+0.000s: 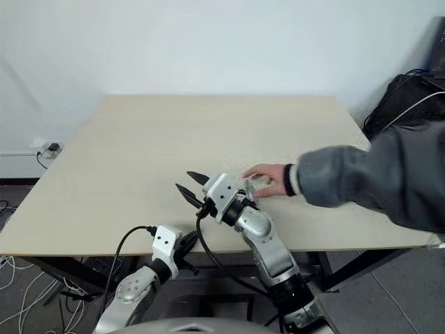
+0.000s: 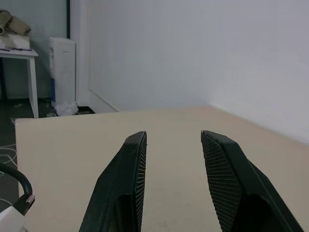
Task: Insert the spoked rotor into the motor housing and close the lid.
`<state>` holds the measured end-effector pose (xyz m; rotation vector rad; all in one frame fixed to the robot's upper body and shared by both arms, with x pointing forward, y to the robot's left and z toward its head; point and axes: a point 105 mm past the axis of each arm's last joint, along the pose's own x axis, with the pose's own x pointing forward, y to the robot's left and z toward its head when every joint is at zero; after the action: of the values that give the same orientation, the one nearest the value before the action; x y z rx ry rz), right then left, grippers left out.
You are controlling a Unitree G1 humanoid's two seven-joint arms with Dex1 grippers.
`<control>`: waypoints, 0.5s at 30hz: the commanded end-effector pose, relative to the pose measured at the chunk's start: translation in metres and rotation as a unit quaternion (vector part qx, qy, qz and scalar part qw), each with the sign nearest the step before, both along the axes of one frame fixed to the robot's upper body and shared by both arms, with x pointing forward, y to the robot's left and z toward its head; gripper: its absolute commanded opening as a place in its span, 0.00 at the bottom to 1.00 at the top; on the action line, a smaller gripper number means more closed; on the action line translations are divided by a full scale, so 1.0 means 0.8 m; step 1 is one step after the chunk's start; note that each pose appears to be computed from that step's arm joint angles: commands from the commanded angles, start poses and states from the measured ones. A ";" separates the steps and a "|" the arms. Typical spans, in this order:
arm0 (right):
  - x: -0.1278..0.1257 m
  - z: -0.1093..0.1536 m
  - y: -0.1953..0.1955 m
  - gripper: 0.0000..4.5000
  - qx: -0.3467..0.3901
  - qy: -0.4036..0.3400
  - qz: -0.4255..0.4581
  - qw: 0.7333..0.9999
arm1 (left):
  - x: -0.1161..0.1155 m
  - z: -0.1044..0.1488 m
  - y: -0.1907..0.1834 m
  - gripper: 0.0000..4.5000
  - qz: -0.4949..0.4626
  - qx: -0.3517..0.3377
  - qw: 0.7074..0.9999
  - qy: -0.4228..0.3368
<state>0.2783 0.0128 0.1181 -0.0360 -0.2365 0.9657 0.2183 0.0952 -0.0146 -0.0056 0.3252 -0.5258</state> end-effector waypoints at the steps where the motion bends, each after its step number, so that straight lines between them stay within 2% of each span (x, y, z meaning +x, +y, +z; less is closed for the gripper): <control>1: 0.000 0.022 0.001 0.43 0.023 -0.021 -0.004 1.000 | 0.006 0.018 -0.004 0.00 -0.005 -0.007 1.000 -0.029; 3: 0.006 0.024 -0.002 0.43 0.028 -0.021 -0.020 0.999 | 0.005 0.018 -0.004 0.00 -0.006 -0.007 1.000 -0.028; 6: 0.037 0.026 -0.024 0.43 0.021 -0.022 -0.119 0.992 | 0.005 0.018 -0.004 0.00 -0.006 -0.007 1.000 -0.028; 11: 0.084 0.010 -0.089 0.43 -0.040 -0.021 -0.310 0.950 | 0.005 0.018 -0.006 0.00 -0.009 -0.007 1.000 -0.027; 15: 0.095 -0.007 -0.135 0.43 -0.089 -0.007 -0.397 0.913 | 0.005 0.017 -0.007 0.00 -0.012 -0.008 1.000 -0.025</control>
<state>0.3517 -0.0853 0.1044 -0.2659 -0.1056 0.2344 0.2181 0.0946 -0.0149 -0.0059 0.3272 -0.5289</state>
